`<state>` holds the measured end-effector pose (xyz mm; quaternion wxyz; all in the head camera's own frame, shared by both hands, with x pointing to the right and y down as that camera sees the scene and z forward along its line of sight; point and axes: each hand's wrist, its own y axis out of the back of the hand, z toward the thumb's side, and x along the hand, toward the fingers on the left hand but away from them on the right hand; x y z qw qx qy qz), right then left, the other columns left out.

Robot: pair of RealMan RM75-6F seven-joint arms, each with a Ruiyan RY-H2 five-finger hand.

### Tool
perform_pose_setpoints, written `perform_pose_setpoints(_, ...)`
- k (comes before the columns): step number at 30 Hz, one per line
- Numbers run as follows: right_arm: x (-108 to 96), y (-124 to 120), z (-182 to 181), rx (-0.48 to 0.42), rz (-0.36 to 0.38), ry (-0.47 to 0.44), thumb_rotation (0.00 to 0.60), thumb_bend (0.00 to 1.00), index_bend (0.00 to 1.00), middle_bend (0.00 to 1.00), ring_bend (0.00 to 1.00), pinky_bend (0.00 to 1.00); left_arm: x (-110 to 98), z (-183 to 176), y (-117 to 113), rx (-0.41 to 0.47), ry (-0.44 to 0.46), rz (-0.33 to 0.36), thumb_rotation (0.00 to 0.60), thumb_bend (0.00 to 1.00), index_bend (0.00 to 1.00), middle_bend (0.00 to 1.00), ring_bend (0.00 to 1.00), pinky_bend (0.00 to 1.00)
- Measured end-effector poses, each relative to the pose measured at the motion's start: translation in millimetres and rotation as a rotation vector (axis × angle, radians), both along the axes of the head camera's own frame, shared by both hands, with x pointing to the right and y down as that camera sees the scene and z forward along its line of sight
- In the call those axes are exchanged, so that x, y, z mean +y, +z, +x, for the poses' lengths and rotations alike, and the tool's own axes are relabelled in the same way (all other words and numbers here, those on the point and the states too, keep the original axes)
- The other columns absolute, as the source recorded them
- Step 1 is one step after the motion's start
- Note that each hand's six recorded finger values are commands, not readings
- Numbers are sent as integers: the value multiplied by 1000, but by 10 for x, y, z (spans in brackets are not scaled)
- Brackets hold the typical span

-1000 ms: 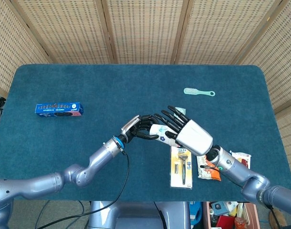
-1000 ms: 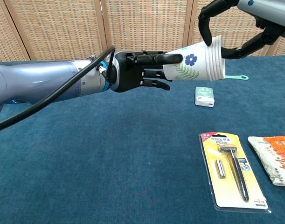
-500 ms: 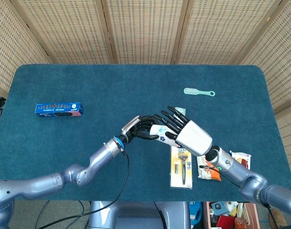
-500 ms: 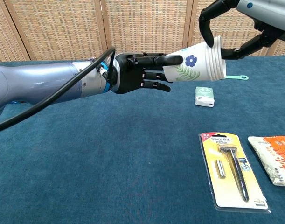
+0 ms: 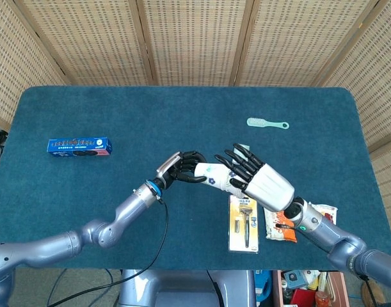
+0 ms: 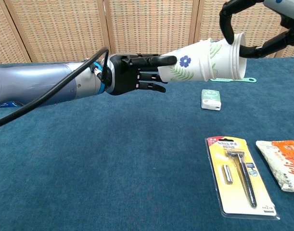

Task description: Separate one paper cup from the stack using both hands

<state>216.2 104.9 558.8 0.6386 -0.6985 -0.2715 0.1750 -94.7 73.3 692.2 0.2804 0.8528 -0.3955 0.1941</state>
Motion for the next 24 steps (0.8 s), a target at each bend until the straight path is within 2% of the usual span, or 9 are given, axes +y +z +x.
perform_pose_setpoints(5, 36, -32, 144, 25, 15, 4, 600, 581, 705, 38, 60, 109, -98, -230, 34, -36, -30, 13, 600, 119, 496, 494, 512, 476)
perform_pose_setpoints(13, 19, 14, 415, 123, 26, 21, 600, 581, 705, 41, 60, 109, -343, -918, -7, -165, -59, 107, 600, 119, 496, 494, 512, 476)
perform_pose_setpoints(17, -29, 60, 542, 214, 42, 3, 600, 581, 705, 44, 60, 110, -452, -1288, -93, -282, -7, 214, 600, 119, 496, 494, 512, 476)
perform_pose_setpoints(20, -61, 109, 603, 309, 64, -41, 600, 580, 705, 46, 60, 110, -518, -1547, -161, -402, 69, 315, 600, 119, 496, 493, 512, 477)
perform_pose_setpoints(24, -98, 192, 668, 432, 87, -103, 600, 581, 705, 47, 60, 110, -541, -1789, -203, -585, 215, 470, 600, 119, 496, 490, 511, 476)
